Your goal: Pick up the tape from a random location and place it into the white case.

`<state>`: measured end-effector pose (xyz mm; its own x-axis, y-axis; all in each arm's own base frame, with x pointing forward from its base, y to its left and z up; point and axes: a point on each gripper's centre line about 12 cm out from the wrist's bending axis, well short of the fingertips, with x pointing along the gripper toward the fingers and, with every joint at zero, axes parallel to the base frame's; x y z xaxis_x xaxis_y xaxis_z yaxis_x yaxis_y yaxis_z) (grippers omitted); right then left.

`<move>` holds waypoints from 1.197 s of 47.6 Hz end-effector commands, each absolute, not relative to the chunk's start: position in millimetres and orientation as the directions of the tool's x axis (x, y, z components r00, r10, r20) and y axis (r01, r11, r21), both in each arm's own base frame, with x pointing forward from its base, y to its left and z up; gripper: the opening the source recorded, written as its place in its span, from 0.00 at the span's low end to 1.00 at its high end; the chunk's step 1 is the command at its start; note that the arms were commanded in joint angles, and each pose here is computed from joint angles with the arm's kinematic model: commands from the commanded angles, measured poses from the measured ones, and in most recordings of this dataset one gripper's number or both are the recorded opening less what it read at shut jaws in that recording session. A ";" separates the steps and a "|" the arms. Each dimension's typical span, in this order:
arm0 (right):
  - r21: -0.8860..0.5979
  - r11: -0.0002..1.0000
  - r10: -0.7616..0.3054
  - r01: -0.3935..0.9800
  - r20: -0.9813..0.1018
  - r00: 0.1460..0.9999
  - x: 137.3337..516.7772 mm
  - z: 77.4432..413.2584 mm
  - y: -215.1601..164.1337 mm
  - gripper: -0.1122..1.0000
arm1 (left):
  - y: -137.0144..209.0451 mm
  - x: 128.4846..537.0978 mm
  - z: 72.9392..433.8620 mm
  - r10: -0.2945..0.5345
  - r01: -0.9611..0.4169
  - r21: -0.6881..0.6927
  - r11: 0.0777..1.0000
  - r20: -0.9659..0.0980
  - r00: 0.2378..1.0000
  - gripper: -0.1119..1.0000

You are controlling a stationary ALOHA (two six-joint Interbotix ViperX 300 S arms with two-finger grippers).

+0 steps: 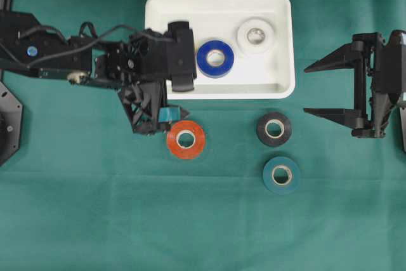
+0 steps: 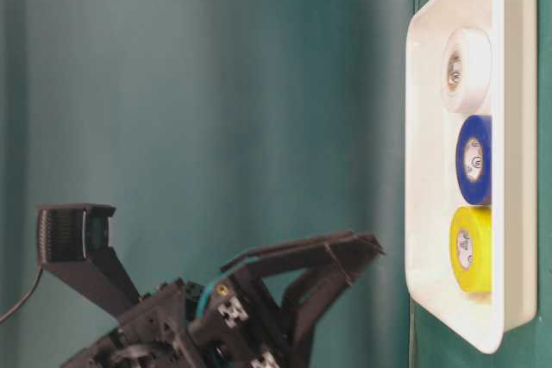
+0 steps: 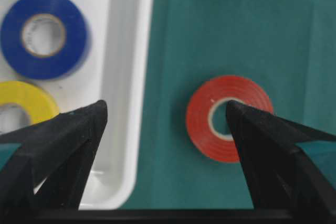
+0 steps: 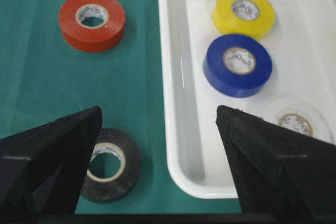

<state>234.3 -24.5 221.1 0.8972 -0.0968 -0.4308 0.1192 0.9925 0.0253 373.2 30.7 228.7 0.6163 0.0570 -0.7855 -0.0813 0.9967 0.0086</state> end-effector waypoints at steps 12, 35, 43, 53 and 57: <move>0.032 0.992 -0.098 0.121 -0.393 0.914 240.7 235.6 -25.3 0.88 | 29.0 361.1 241.5 0.059 -0.079 0.008 0.997 -0.735 0.676 0.98; 0.018 0.991 -0.113 0.131 -0.399 0.910 242.4 243.9 -27.2 0.88 | 26.1 342.2 269.3 0.062 -0.068 0.017 0.998 -0.677 0.733 0.98; 0.009 0.991 -0.119 0.133 -0.393 0.912 244.1 250.7 -28.1 0.88 | 25.4 330.5 283.6 0.065 -0.063 0.025 0.998 -0.644 0.763 0.98; 0.007 0.990 -0.127 0.139 -0.369 0.921 243.3 262.1 -29.1 0.88 | 23.9 311.1 300.0 0.068 -0.049 0.048 0.998 -0.587 0.807 0.98; 0.006 0.990 -0.129 0.140 -0.356 0.926 241.1 266.8 -29.1 0.88 | 22.8 302.7 306.6 0.068 -0.047 0.051 0.998 -0.556 0.829 0.98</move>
